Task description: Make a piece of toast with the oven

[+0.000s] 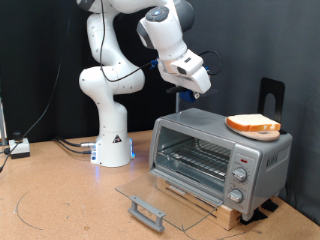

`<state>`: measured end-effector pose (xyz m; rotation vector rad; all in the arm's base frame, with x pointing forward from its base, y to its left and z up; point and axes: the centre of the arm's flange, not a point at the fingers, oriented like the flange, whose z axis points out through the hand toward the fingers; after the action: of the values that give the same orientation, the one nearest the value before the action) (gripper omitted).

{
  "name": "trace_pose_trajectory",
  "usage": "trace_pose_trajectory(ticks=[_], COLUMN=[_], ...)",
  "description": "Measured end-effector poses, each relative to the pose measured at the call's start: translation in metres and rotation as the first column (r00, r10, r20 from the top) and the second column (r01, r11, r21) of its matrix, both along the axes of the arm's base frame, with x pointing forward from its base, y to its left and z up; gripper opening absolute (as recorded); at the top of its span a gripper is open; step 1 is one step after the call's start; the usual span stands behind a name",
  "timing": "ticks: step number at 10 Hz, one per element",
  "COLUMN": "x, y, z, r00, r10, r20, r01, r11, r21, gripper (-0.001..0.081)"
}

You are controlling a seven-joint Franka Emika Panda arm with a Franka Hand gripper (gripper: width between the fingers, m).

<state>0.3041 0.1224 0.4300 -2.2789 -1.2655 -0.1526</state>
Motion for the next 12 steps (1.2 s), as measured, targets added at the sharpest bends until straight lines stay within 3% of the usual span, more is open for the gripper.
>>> trace_pose_trajectory(ticks=[2,5,9,12], x=[0.004,0.018,0.03,0.038], y=[-0.015,-0.062,-0.124,-0.168], z=[-0.002,-0.001,-0.002,-0.004], r00=[1.0,0.994,0.956,0.934], r10=[-0.019,-0.106,-0.293,-0.357], r20=[0.001,0.029,0.028,0.02], r01=[0.019,0.106,0.292,0.356], r11=[0.999,0.994,0.956,0.934], r21=[-0.027,0.002,0.04,0.035], gripper=[0.0417,0.0417,0.0417,0.0417])
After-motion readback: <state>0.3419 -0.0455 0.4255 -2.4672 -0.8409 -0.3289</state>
